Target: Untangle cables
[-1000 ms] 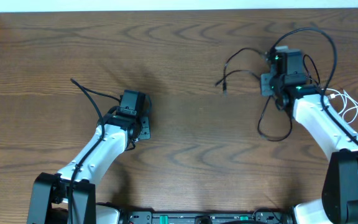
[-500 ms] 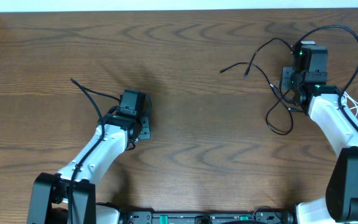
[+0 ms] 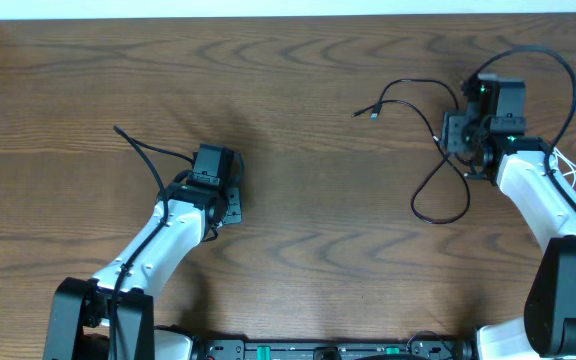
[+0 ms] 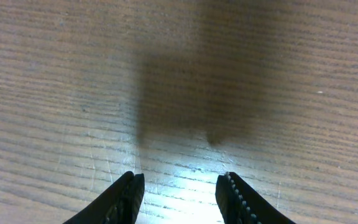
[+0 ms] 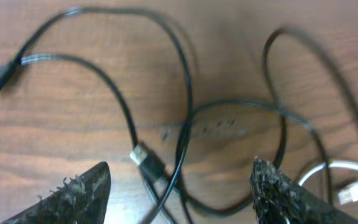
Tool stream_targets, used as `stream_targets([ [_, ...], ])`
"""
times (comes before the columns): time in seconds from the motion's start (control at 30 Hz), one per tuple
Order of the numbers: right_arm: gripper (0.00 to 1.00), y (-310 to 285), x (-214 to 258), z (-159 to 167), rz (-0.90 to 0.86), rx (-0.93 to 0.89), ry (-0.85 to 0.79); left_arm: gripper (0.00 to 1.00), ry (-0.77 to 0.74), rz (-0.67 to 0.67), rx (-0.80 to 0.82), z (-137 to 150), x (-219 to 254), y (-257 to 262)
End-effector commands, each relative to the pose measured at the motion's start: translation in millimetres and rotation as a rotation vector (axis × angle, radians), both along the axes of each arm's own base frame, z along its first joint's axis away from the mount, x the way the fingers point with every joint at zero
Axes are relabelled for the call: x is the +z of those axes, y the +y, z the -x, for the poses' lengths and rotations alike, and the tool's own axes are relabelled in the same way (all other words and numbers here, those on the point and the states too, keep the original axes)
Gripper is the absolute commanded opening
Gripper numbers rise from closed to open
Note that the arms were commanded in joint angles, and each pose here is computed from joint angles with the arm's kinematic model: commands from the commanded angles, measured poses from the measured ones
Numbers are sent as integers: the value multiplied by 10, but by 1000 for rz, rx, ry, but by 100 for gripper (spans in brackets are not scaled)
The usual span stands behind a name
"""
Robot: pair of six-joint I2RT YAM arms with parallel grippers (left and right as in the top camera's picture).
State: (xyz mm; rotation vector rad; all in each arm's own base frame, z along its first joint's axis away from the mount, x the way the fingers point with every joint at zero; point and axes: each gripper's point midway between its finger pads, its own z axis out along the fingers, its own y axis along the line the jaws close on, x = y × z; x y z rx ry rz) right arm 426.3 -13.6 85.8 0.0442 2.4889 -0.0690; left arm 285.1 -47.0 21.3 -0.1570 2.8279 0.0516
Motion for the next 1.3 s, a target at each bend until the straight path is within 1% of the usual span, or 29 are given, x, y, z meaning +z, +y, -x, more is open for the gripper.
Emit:
stream_targets([
  [0.0, 67, 38, -46, 115, -85, -71, 54, 44, 13, -21, 17, 26, -48, 59],
  [0.1, 64, 81, -221, 418, -126, -106, 195, 44, 13, -21, 17, 26, -48, 59],
  [0.2, 67, 135, -360, 760, -158, -128, 345, 44, 13, -21, 17, 26, -48, 59],
  [0.37, 67, 376, -472, 1162, -264, -94, 514, 44, 13, -21, 17, 26, -48, 59],
  [0.43, 65, 490, -491, 1289, -307, -72, 566, 44, 13, -21, 17, 26, -48, 59],
  [0.53, 63, 568, -551, 1439, -301, -46, 617, 44, 13, -21, 17, 26, -48, 59],
  [0.63, 58, 640, -654, 1549, -286, -9, 640, 44, 16, -22, 17, 33, -50, 60],
  [0.83, 54, 783, -930, 1616, -272, 53, 594, 44, 17, -22, 17, 35, -50, 61],
  [0.87, 52, 804, -971, 1613, -269, 69, 579, 44, 17, -22, 17, 35, -50, 61],
  [0.9, 48, 822, -1007, 1607, -263, 89, 562, 44, 17, -22, 17, 36, -50, 61],
  [1.0, 28, 854, -1080, 1567, -248, 139, 513, 44, 17, -22, 17, 35, -50, 61],
  [1.03, 18, 850, -1092, 1549, -244, 139, 500, 44, 17, -22, 17, 35, -50, 61],
  [1.1, 4, 831, -1102, 1517, -232, 136, 482, 44, 17, -22, 17, 35, -50, 61],
  [1.13, 1, 824, -1100, 1499, -228, 135, 475, 44, 17, -22, 17, 35, -50, 61],
  [1.27, 1, 793, -1090, 1412, -208, 128, 439, 44, 16, -22, 17, 34, -50, 61],
])
